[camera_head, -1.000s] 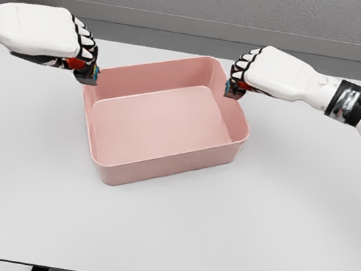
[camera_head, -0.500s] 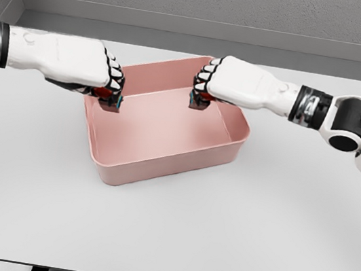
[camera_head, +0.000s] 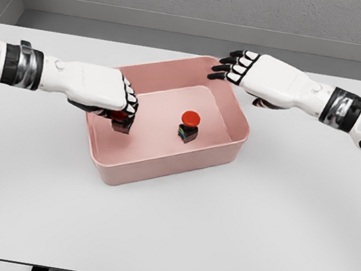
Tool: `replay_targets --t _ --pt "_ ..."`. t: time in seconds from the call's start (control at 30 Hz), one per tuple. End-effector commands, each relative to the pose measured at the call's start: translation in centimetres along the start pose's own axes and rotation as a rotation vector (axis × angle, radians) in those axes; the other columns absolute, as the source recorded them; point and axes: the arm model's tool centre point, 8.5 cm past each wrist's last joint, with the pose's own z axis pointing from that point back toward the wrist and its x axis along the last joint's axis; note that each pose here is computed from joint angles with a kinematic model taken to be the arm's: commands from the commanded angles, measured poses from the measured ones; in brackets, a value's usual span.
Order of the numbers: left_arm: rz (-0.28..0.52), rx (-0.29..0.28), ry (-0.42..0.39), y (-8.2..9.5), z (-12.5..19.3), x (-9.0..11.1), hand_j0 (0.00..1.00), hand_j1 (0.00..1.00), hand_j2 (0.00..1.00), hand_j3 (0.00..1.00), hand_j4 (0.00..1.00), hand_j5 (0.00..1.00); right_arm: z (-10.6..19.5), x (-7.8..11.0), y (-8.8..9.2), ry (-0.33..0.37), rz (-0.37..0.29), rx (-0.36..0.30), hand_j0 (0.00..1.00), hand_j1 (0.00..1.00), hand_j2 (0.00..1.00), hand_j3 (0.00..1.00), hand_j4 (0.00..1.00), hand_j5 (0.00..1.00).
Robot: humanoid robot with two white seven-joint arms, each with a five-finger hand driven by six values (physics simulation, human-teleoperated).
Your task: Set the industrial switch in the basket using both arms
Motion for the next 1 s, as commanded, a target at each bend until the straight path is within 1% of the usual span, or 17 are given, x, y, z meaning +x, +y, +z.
replay_targets --t 0.0,0.03,0.07,0.13,0.2,0.27,0.47,0.5,0.53,0.6,0.63,0.67,0.7,0.73,0.8,0.93,0.97 --pt "0.01 0.001 -0.002 -0.1 -0.4 -0.1 0.54 0.54 0.54 0.54 0.54 0.54 3.1 -2.4 0.3 0.088 -0.004 0.027 1.0 1.0 1.0 1.0 1.0 1.0" --pt "0.01 0.002 -0.004 0.0 -0.5 0.0 0.63 0.63 0.63 0.63 0.63 0.63 3.7 -2.8 0.9 0.109 -0.017 0.034 1.0 1.0 1.0 1.0 1.0 1.0" --pt "0.01 0.004 -0.004 0.0 -0.5 0.0 0.89 0.89 0.89 0.89 0.89 0.89 5.0 -3.9 1.6 0.159 -0.032 0.044 1.0 1.0 1.0 1.0 1.0 1.0" --pt "0.011 0.006 -0.002 0.0 -0.5 -0.1 1.0 1.0 1.0 1.0 1.0 1.0 8.1 -5.3 2.1 0.237 -0.043 0.049 1.0 1.0 1.0 1.0 1.0 1.0" --pt "0.01 0.007 -0.003 0.0 -0.5 -0.1 1.0 1.0 1.0 1.0 1.0 1.0 10.3 -6.3 2.9 0.3 -0.064 0.052 1.0 1.0 1.0 1.0 1.0 1.0" --pt "0.012 0.008 -0.002 0.0 -0.4 -0.1 1.0 1.0 1.0 1.0 1.0 1.0 11.5 -6.5 3.1 0.32 -0.064 0.066 1.0 1.0 1.0 1.0 1.0 1.0" --pt "0.003 0.021 0.003 0.6 0.2 -0.2 1.0 1.0 1.0 1.0 1.0 1.0 12.0 -6.1 3.0 0.311 -0.077 0.064 1.0 1.0 1.0 1.0 1.0 1.0" --pt "-0.014 0.047 0.01 2.0 0.7 -0.5 1.0 1.0 1.0 1.0 1.0 1.0 11.9 -6.0 3.0 0.307 -0.077 0.063 1.0 1.0 1.0 1.0 1.0 1.0" --pt "0.023 0.091 0.001 2.8 1.2 -0.6 1.0 1.0 1.0 1.0 1.0 1.0 11.8 -5.6 3.6 0.299 -0.085 0.071 1.0 1.0 1.0 1.0 1.0 1.0" --pt "0.113 0.154 0.014 3.1 3.3 -1.2 1.0 1.0 1.0 1.0 1.0 1.0 13.1 -5.1 3.9 0.299 -0.08 0.101 1.0 1.0 1.0 1.0 1.0 1.0" --pt "0.268 0.214 0.06 1.7 6.9 -2.3 1.0 1.0 1.0 1.0 1.0 1.0 13.5 -4.3 4.2 0.282 -0.078 0.114 1.0 1.0 1.0 1.0 1.0 1.0" --pt "0.363 0.231 0.108 -0.3 8.9 -3.2 1.0 1.0 1.0 1.0 1.0 1.0 13.9 -4.2 4.1 0.284 -0.074 0.122 1.0 1.0 1.0 1.0 1.0 1.0" --pt "0.409 0.23 0.163 -1.7 10.6 -4.1 1.0 1.0 1.0 1.0 1.0 1.0 14.1 -4.0 4.3 0.281 -0.078 0.126 1.0 1.0 1.0 1.0 1.0 1.0" --pt "0.462 0.25 0.209 -2.7 11.9 -5.2 1.0 1.0 1.0 1.0 1.0 1.0 14.8 -4.1 4.2 0.289 -0.078 0.133 1.0 1.0 1.0 1.0 1.0 1.0" --pt "0.485 0.235 0.248 -3.9 13.0 -5.7 1.0 1.0 1.0 1.0 1.0 1.0 14.7 -4.0 4.0 0.286 -0.074 0.129 1.0 1.0 1.0 1.0 1.0 1.0" --pt "0.552 0.175 0.257 -7.5 12.3 -5.3 1.0 1.0 1.0 1.0 1.0 1.0 14.6 -3.8 4.0 0.278 -0.075 0.128 1.0 1.0 1.0 1.0 1.0 1.0" --pt "0.557 0.171 0.263 -7.7 12.4 -5.4 1.0 1.0 1.0 1.0 1.0 1.0 14.6 -3.7 4.1 0.278 -0.076 0.129 1.0 1.0 1.0 1.0 1.0 1.0"
